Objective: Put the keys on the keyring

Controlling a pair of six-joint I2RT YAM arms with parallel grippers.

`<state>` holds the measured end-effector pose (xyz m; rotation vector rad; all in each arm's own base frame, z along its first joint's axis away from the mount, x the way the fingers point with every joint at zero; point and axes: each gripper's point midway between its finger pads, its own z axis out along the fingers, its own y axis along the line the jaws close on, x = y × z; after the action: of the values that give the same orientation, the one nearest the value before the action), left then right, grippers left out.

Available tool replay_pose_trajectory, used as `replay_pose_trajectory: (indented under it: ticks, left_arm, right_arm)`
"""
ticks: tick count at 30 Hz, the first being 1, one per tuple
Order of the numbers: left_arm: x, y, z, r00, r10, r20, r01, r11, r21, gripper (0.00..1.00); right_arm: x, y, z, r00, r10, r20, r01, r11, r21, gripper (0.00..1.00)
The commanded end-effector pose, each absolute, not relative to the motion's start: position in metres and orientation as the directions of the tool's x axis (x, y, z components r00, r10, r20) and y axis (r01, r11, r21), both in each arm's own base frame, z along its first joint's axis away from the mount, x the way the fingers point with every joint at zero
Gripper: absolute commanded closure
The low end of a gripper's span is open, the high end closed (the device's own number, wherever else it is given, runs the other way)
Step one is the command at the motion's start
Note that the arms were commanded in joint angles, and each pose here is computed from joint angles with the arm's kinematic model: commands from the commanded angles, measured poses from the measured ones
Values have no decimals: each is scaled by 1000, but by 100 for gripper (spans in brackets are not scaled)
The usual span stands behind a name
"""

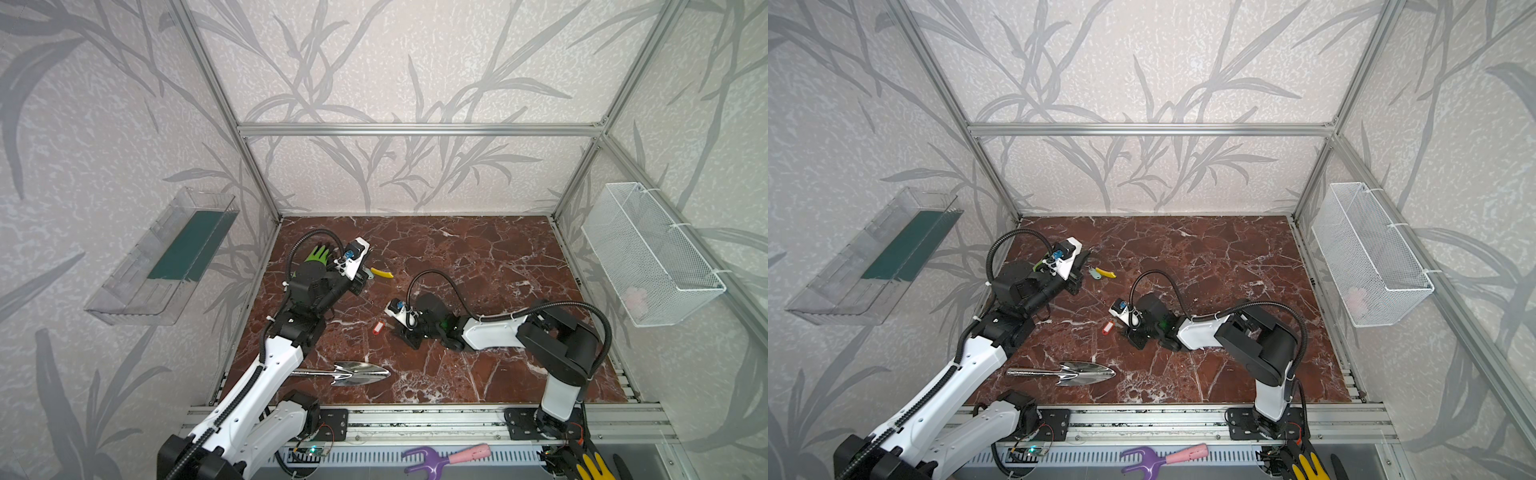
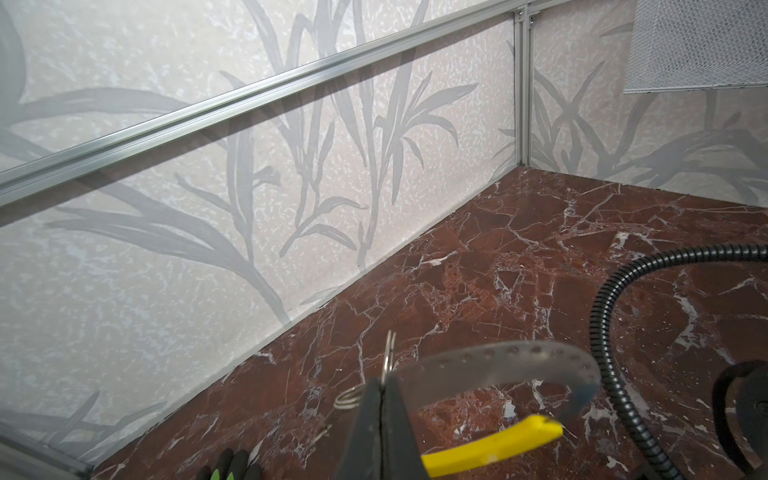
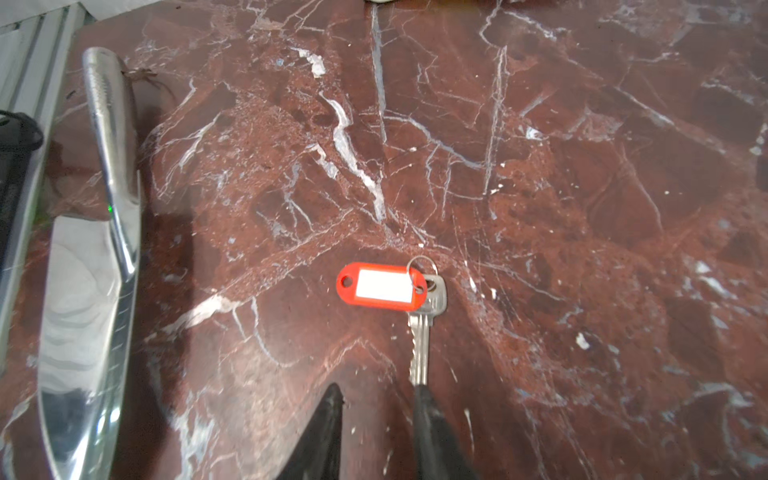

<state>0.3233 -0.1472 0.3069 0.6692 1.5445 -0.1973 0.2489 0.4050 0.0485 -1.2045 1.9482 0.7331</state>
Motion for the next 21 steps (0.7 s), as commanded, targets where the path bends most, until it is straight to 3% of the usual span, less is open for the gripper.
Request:
replay_pose_trajectory:
  ticks: [1, 5, 21]
  left_arm:
    - [322, -140, 299, 26, 291, -956, 496, 827, 265, 100]
    - [316, -137, 303, 33, 279, -960, 487, 834, 259, 100]
    - [312, -139, 299, 25, 292, -956, 506, 821, 264, 100]
  right_arm:
    - [267, 420, 50, -305, -476, -824, -880, 473, 53, 73]
    - [280, 429, 43, -325, -469, -821, -852, 522, 39, 76]
    - [285, 452, 29, -327, -495, -805, -864, 502, 43, 77]
